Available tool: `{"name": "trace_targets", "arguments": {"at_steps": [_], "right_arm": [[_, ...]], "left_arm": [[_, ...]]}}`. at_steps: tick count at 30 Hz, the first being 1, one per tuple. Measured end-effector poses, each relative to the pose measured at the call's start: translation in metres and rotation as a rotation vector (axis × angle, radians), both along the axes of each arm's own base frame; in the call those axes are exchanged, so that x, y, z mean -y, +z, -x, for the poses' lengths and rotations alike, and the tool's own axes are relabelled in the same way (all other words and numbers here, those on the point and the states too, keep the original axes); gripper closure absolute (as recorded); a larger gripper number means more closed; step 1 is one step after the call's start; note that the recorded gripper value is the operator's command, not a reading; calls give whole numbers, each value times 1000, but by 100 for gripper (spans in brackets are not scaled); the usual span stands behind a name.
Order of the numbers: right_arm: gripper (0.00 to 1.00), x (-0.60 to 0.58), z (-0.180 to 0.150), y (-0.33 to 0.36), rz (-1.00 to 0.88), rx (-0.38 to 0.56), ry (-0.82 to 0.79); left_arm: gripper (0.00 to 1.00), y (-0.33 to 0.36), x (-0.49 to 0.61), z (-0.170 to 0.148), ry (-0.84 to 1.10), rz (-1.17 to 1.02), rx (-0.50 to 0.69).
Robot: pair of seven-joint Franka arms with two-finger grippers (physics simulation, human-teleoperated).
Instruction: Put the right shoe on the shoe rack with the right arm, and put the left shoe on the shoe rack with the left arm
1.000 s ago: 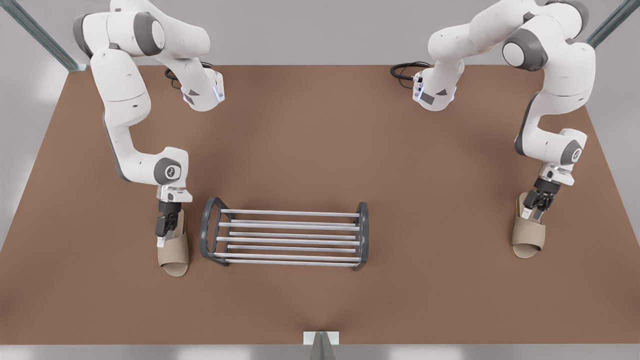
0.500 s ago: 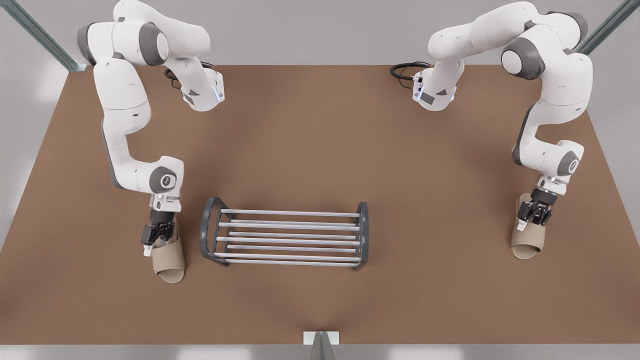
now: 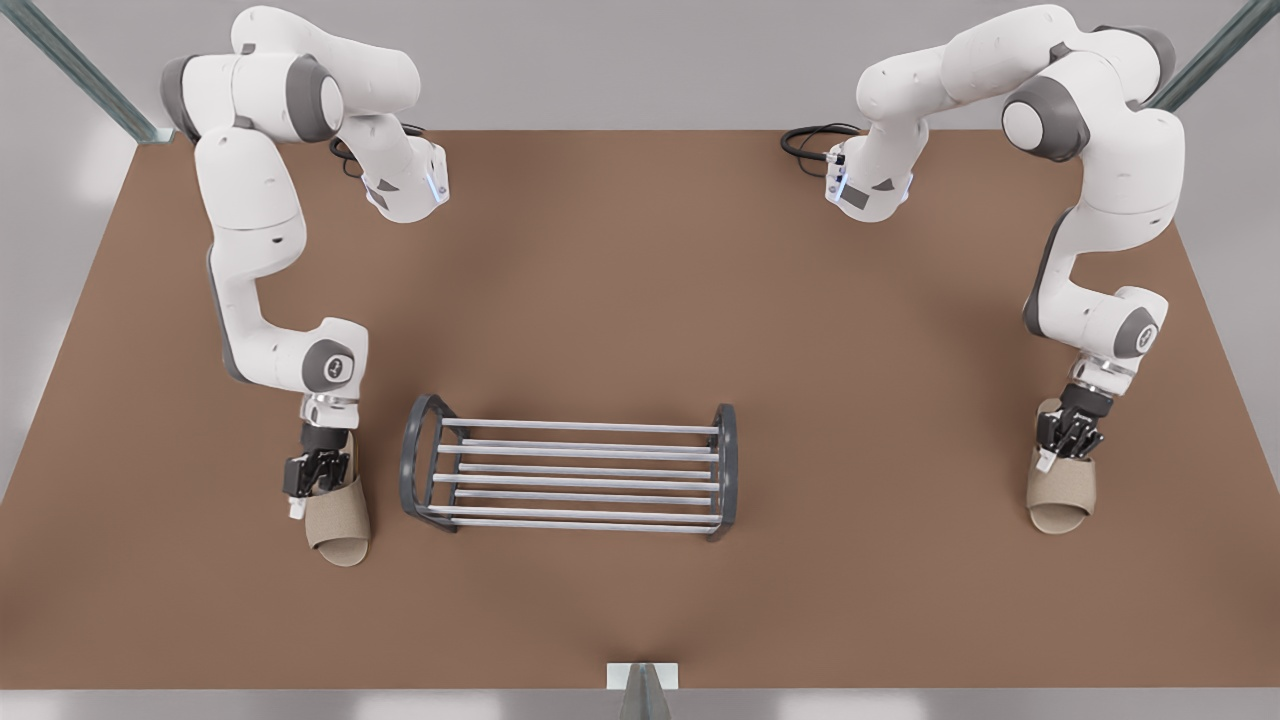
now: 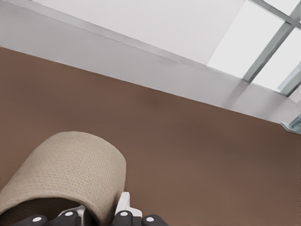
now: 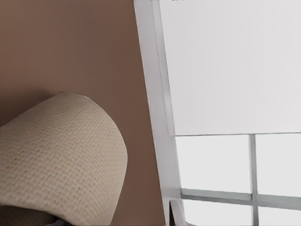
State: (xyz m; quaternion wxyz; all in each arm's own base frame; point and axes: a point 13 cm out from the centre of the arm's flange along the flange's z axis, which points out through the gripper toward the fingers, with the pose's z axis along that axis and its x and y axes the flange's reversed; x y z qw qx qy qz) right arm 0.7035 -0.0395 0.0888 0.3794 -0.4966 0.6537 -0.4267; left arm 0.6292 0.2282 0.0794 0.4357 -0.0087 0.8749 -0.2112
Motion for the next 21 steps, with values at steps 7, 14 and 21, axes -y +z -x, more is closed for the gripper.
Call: {"name": "trace_targets", "arguments": {"at_steps": [7, 14, 21], "right_arm": [[49, 7, -3, -3, -10, 6, -14], [54, 5, -4, -7, -25, 8, -16], [62, 4, -11, -6, -31, 17, -17]], "left_arm": [[79, 27, 11, -23, -26, -5, 47], [79, 98, 64, -60, -71, -9, 124], [79, 269, 280, -95, -252, 0, 206]]}}
